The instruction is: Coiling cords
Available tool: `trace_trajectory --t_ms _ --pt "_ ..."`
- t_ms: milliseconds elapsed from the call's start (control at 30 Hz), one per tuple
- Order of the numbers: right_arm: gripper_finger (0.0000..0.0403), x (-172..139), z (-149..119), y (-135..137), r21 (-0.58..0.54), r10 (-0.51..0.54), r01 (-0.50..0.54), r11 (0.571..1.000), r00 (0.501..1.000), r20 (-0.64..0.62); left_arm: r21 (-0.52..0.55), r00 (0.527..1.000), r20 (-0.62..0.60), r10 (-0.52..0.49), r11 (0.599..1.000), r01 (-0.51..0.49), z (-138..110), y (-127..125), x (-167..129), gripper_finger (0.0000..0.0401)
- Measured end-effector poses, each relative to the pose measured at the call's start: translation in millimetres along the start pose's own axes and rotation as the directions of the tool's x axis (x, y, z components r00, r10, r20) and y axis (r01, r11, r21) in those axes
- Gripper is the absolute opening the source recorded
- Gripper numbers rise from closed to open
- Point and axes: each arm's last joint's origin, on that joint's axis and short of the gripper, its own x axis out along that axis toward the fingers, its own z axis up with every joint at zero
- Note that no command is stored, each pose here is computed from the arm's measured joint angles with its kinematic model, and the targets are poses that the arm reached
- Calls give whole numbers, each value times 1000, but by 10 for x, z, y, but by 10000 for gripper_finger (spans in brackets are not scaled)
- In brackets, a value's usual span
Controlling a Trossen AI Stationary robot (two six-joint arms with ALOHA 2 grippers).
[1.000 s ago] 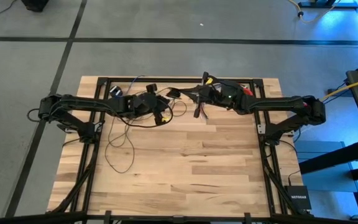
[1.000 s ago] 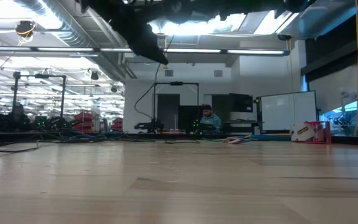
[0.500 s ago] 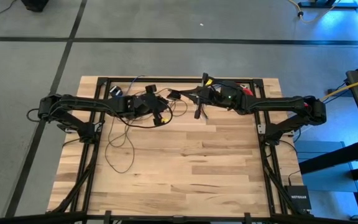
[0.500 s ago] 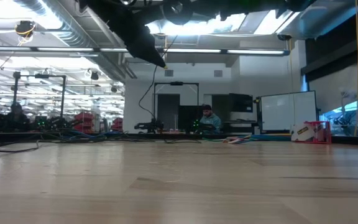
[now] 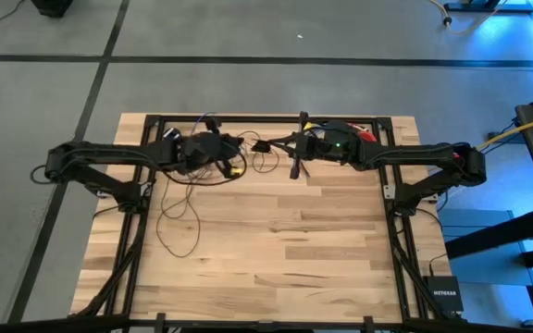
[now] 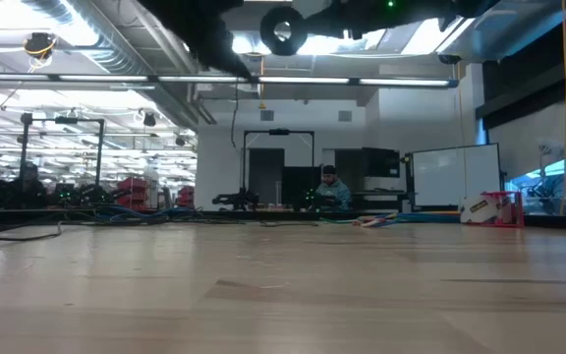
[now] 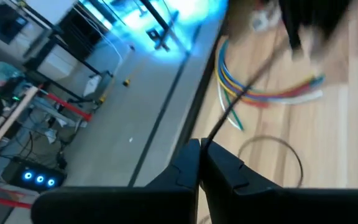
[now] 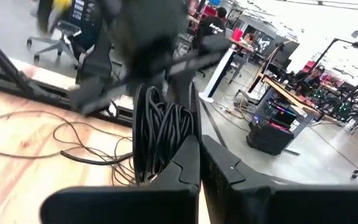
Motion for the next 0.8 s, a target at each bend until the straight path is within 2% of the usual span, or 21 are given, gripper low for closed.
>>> trace_trajectory --t_ms 167,267,500,667,800 --pt "5 0 -6 -5 -49 -21 21 999 1000 -13 -76 997 68 25 997 -20 47 161 -200 7" --pt "5 -1 -29 -15 -72 -72 68 995 996 -57 -123 993 116 -17 992 32 68 191 -257 7" --pt "5 102 -131 13 -126 -113 101 987 989 -93 -224 979 198 -54 970 99 132 198 -262 7" --pt "5 203 -203 8 -157 -226 209 965 969 -104 -295 978 203 -51 949 111 138 195 -253 8" --pt "5 268 -240 16 -167 -256 240 956 963 -82 -340 974 220 -46 933 121 160 186 -230 8"
